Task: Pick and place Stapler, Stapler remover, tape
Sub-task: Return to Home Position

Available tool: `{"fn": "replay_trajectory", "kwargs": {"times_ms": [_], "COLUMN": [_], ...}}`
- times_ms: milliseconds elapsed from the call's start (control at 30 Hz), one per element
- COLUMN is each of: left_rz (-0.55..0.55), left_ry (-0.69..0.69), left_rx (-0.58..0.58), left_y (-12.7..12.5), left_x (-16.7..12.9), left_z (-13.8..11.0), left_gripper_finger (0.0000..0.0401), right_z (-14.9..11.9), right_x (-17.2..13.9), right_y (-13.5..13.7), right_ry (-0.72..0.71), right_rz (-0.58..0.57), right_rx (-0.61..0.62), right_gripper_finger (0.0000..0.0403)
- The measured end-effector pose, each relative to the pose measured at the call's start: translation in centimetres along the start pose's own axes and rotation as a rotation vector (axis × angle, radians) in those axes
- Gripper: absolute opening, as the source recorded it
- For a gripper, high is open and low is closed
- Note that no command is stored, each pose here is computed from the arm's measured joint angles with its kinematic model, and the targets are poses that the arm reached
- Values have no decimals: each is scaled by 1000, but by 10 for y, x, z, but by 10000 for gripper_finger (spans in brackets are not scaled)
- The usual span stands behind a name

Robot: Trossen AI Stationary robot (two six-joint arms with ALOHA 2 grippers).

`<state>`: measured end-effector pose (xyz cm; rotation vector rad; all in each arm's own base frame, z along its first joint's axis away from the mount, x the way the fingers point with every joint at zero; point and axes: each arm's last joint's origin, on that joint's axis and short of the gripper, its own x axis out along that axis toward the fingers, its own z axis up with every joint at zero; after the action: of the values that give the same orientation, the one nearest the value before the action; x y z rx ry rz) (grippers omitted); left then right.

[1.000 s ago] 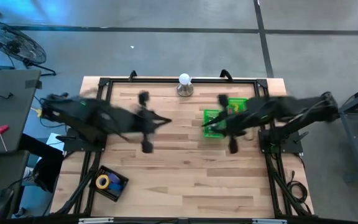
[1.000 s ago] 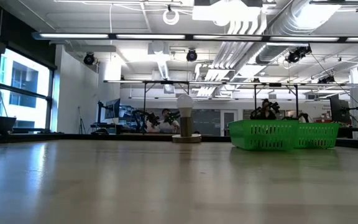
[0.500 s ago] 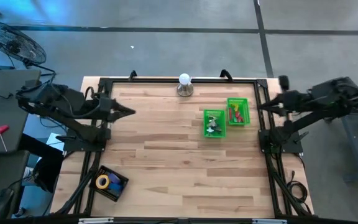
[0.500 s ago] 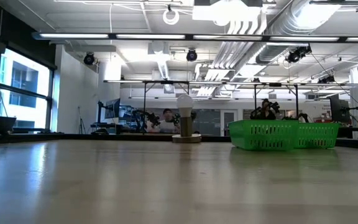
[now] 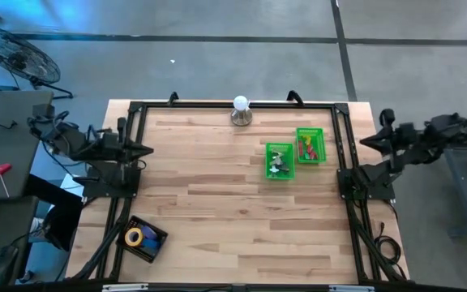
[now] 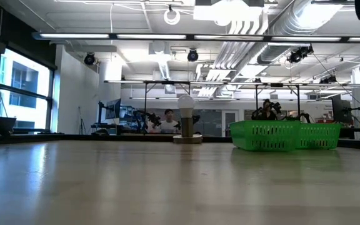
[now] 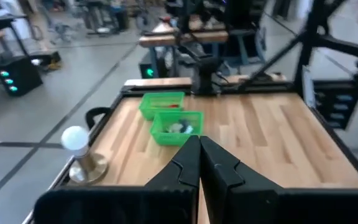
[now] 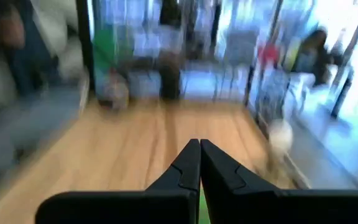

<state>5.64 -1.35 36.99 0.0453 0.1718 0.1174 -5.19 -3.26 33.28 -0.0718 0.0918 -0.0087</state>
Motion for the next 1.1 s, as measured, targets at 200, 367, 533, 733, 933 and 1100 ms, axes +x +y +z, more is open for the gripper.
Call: {"fn": "replay_trajectory", "kwargs": {"times_ms": [200, 367, 533, 733, 933, 1100], "left_rz": [-19, -64, -76, -133, -183, -247], "left_ry": [-89, -96, -99, -161, -148, -157], "left_rx": [-35, -27, -29, -20, -28, -30], "left_y": [9, 11, 10, 4, -4, -11], "left_x": [-9, -11, -9, -2, 8, 17], "left_z": [-35, -58, -76, -92, -109, -118], "left_gripper_finger": [0, 0, 0, 0, 0, 0], "right_z": [1, -2, -12, -20, -23, -17], "right_x": [10, 11, 27, 49, 59, 58], "right_y": [6, 7, 14, 24, 26, 25], "right_ry": [-7, -25, 4, -21, -34, -94], "right_rz": [93, 91, 119, 113, 54, 29], "right_rx": [-58, -70, -104, -92, -16, 49], "right_gripper_finger": [0, 0, 0, 0, 0, 0]}}
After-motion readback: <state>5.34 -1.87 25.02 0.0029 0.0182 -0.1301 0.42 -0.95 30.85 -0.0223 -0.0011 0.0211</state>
